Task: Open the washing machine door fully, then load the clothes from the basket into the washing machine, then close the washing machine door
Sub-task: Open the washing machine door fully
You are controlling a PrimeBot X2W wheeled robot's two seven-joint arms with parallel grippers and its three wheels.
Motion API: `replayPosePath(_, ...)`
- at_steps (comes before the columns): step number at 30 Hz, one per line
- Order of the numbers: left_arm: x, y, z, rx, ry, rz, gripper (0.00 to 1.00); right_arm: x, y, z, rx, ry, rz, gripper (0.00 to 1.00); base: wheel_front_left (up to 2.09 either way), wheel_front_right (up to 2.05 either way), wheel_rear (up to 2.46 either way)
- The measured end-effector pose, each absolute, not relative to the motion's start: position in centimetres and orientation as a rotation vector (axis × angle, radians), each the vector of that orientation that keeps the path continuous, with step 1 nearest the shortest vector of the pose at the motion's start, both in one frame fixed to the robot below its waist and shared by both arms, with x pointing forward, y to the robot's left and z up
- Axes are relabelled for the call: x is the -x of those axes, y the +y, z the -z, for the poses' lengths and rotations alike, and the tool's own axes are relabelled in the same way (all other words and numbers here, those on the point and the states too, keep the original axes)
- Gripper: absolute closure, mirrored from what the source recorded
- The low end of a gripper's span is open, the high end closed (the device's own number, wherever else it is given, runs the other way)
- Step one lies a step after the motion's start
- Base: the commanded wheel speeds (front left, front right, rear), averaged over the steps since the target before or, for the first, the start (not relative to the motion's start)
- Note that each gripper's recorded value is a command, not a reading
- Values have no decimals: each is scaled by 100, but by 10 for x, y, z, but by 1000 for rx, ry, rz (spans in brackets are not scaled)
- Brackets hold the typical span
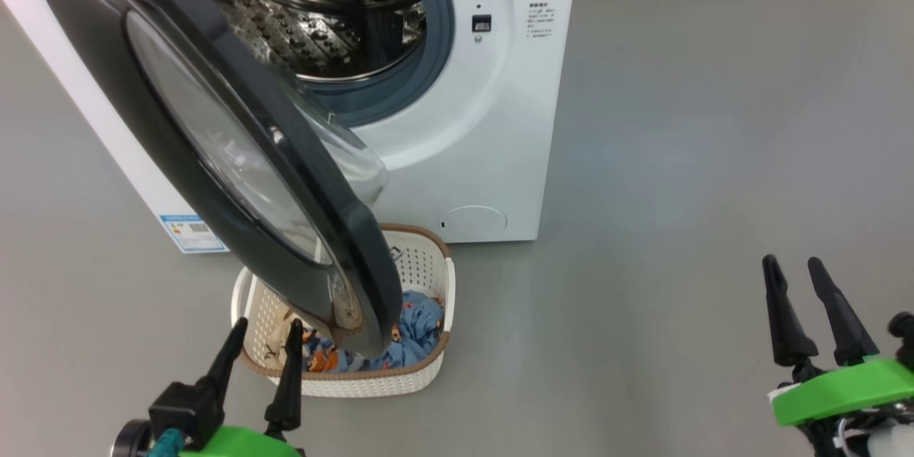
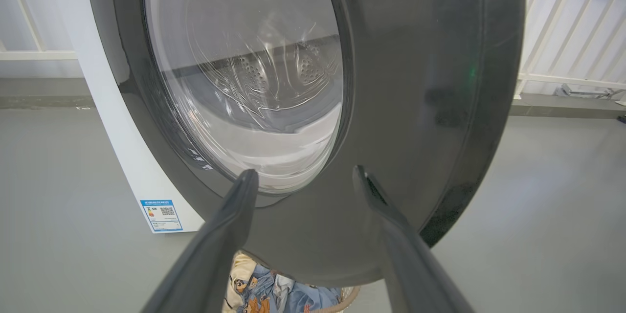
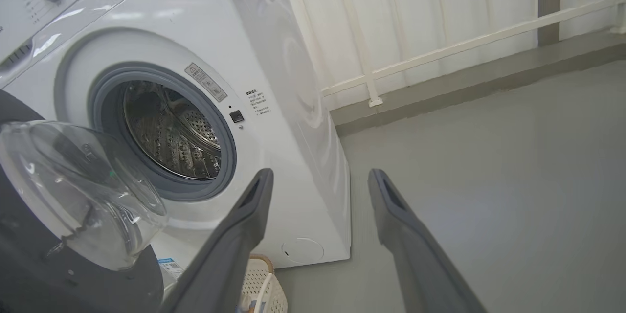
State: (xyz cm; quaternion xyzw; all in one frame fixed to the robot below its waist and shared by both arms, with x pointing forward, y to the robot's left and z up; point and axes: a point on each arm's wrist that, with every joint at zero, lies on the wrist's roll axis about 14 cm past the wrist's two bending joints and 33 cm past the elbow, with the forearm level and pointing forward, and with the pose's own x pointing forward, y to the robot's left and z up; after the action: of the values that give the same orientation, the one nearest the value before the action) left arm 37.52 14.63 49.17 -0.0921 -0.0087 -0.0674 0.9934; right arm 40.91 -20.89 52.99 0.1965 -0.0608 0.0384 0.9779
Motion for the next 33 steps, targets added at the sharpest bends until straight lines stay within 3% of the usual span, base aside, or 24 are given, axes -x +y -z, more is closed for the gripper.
replayPosePath(10,-369,145,-495,184,-27,139,0,-379,-194,-520,-72,-115,-65,0,0,0,0)
replayPosePath(33,-366,144,-492,185,-18,143,0,-363,-198,-504,-46,-71,-22,0,0,0,0)
